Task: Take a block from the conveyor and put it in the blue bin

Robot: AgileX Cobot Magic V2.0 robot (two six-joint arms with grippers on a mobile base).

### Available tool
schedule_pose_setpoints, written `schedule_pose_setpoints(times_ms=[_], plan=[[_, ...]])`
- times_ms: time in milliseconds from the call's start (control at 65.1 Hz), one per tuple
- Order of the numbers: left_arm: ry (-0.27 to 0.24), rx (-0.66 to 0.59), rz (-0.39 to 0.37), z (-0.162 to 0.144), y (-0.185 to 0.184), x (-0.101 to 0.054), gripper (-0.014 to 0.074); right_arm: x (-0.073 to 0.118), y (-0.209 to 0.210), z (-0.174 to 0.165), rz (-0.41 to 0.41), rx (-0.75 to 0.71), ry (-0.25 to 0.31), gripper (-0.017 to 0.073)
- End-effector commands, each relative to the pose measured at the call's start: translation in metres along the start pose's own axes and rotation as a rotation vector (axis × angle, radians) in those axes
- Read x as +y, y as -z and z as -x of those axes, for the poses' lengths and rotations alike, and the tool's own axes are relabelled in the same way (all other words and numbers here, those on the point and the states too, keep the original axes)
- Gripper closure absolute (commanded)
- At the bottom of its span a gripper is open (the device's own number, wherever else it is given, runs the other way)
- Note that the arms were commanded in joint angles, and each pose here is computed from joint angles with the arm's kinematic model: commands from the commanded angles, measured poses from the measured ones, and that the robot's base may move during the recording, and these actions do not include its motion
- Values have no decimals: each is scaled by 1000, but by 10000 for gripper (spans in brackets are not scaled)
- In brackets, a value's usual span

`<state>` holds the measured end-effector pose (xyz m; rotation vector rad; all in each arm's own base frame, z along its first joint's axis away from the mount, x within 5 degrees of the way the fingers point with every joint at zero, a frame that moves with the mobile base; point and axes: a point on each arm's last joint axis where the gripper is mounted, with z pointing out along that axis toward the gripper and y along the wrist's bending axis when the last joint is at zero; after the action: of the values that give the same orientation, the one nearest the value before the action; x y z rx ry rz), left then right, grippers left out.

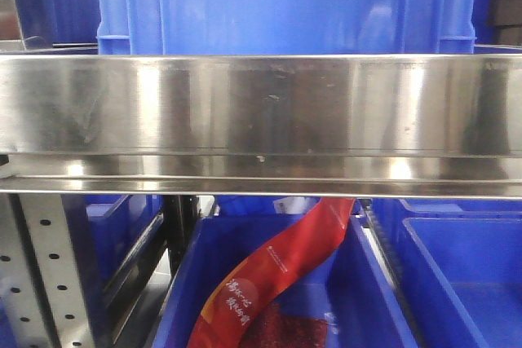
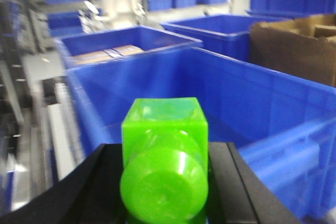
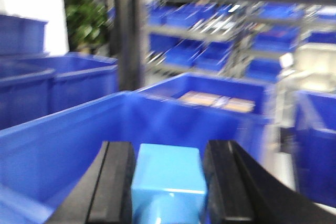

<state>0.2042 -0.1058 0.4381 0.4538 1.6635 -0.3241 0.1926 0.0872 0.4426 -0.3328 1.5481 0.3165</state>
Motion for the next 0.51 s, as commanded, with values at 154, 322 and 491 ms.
schedule_pose_setpoints(times_ms=[154,322,491], plan=[[6,33,-16,13,-75,-2,704,6,-66,-4,18,74,-6,720],[55,77,-30,5,-116,-4,595,8,-101,-20,25,138,-71,718],[67,94,-30,-7,-136,-5,303,9,-119,-38,24,193,-86,559]])
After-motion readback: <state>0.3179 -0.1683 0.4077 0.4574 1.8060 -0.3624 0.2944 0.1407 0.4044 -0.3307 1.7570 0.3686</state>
